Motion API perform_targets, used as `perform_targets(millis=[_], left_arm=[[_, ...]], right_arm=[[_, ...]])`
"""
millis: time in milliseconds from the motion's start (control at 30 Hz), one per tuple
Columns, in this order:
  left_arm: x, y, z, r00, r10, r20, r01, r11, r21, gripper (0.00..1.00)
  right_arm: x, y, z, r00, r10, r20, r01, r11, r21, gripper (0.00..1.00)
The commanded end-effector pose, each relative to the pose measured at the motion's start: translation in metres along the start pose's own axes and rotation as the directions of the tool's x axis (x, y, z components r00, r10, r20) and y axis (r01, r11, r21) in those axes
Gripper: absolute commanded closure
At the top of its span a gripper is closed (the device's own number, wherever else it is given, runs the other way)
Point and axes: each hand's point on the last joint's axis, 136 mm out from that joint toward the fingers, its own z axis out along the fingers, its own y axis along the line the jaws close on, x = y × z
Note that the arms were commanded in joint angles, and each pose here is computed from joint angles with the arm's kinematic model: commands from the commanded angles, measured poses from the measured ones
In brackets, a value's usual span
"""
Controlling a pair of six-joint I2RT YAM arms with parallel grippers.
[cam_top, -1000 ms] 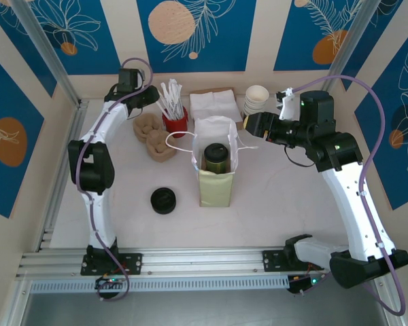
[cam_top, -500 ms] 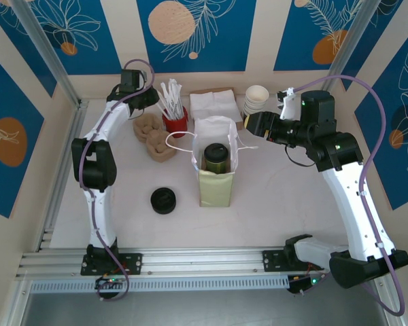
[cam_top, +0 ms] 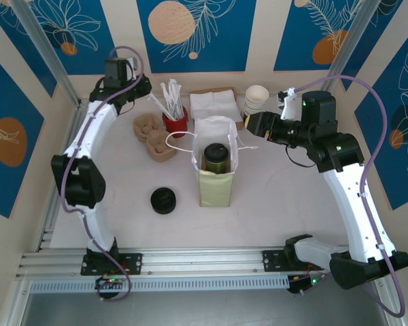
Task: Pack the takeout coffee
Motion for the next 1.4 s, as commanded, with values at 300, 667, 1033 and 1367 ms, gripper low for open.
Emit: perform_targets(millis=[300,667,1033,1367], left_arm=[[-0.052,-0.073,-0.149,0.972,0.148,0.183,-0.168,0.981,0.097,0.9],[-0.059,-0.137,-0.252,0.939,0.173,0.296,-0.252,0.934,0.253,0.9],[-0.011,-0.223,-0.292,0.939,0.244,0.243,-0.34,0.778,0.529,0.89],[0.074,-0.254,-0.27,0.89,0.437,0.126,-0.416,0.671,0.613,0.89]], right_arm=[[-0.002,0.009,-0.016,0.999,-0.016,0.047,0.017,1.0,-0.023,0.43],[0.0,0.009,-0.02,0.999,-0.011,0.052,0.012,1.0,-0.019,0.43],[0.003,0.006,-0.019,0.999,0.001,0.049,-0.001,1.0,-0.017,0.43],[0.004,0.004,-0.018,0.999,0.002,0.051,-0.002,1.0,-0.009,0.43]])
